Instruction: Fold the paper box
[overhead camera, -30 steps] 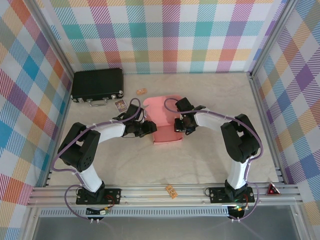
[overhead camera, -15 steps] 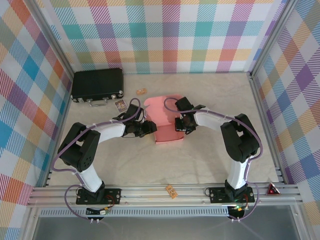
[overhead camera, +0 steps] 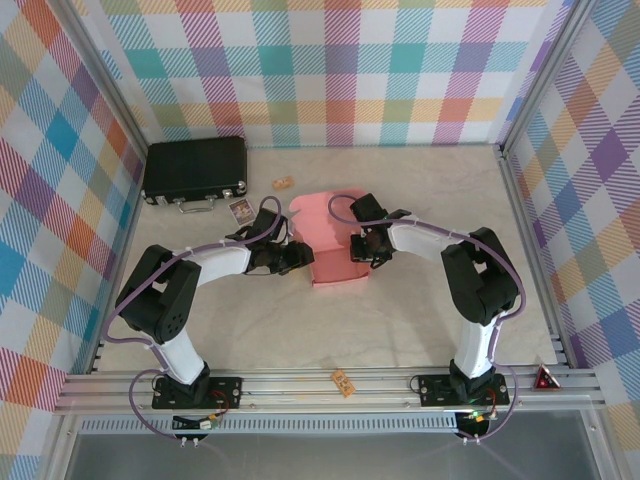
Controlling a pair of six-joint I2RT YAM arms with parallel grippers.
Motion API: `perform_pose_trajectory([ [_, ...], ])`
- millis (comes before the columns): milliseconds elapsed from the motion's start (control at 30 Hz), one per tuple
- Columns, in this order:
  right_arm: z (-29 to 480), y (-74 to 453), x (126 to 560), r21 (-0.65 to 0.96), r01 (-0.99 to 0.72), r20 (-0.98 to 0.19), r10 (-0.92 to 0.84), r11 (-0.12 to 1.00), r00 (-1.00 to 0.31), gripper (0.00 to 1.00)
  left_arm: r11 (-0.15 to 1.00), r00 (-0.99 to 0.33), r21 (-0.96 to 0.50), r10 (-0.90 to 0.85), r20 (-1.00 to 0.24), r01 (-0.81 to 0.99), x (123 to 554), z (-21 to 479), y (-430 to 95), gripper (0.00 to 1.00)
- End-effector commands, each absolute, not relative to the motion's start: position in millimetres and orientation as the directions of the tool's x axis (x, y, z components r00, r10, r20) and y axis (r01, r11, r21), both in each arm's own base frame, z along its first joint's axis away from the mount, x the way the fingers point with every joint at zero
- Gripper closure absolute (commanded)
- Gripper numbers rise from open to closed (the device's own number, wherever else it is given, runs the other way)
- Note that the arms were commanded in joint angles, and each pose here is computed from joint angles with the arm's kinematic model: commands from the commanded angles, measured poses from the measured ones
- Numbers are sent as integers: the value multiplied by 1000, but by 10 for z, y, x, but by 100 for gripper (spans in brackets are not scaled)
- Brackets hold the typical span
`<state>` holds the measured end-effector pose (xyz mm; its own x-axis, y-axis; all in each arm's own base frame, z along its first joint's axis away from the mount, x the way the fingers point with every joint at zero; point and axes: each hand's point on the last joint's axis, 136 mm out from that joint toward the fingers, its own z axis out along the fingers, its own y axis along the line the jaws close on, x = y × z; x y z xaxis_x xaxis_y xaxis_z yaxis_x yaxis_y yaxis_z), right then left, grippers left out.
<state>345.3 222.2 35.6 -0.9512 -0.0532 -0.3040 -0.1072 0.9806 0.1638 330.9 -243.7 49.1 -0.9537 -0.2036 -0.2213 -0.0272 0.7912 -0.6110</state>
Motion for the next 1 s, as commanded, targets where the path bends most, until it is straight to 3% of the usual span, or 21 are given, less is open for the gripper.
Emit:
perform_pose_trajectory([
  [0, 553, 2245, 3509, 174, -98, -355, -30, 980, -935, 67, 782, -958, -624, -188, -216, -13, 3297, 507, -2510, 56],
  [333, 694, 2265, 3518, 209, -97, -391, -8, 973, -920, 64, 783, -958, -622, -188, -215, -14, 3294, 506, -2506, 56],
  [900, 436, 2183, 3484, 147, -89, -332, -36, 985, -943, 72, 783, -959, -621, -186, -216, -12, 3297, 507, -2514, 56],
  [967, 425, 2182, 3486, 143, -91, -331, -39, 985, -943, 77, 783, -958, -621, -186, -217, -11, 3300, 513, -2515, 56],
])
